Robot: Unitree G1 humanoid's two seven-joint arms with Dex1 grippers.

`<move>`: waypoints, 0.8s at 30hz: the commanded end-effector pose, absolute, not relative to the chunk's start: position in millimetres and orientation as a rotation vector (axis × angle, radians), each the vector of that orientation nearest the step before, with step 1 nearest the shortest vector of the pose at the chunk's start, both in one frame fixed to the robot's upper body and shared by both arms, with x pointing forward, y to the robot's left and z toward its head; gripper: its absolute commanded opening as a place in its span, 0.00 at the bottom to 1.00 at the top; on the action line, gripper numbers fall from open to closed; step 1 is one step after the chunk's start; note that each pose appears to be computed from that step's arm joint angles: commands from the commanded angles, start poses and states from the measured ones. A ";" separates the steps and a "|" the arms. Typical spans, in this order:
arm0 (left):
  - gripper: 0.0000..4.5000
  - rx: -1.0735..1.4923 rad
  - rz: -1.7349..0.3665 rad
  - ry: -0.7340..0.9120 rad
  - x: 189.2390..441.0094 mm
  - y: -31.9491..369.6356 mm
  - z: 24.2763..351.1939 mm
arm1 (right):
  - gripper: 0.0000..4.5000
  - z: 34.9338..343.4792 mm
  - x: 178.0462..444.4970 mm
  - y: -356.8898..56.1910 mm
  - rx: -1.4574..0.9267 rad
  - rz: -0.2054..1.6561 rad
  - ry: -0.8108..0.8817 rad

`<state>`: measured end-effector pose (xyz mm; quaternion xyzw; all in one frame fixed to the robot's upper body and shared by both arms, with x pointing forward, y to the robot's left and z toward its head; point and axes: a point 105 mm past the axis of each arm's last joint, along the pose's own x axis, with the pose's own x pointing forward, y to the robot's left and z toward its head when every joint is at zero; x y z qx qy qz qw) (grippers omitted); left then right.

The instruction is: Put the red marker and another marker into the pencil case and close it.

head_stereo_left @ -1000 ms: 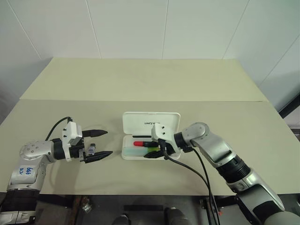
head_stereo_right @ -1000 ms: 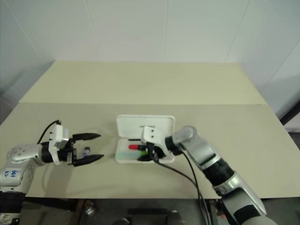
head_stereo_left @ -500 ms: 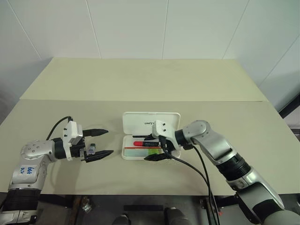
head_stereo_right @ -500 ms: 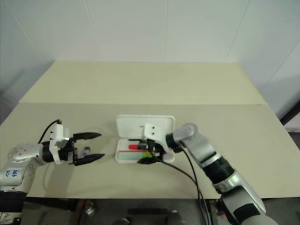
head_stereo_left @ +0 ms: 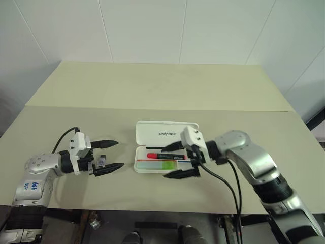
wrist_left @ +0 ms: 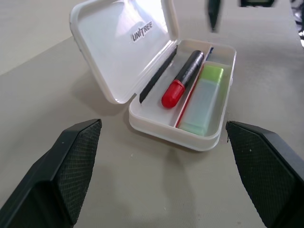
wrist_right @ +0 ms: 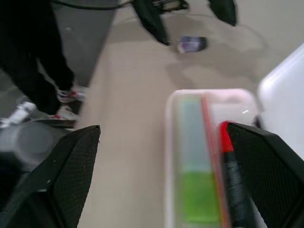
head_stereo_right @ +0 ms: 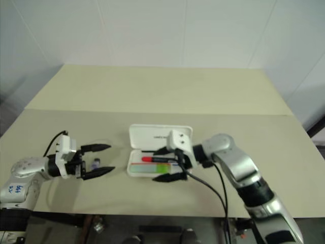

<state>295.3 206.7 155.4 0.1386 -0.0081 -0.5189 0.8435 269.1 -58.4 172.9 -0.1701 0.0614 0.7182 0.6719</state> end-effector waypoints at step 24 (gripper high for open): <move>1.00 0.122 -0.371 -0.125 280.2 197.9 110.4 | 1.00 213.3 295.3 -164.6 -0.379 1.218 -0.192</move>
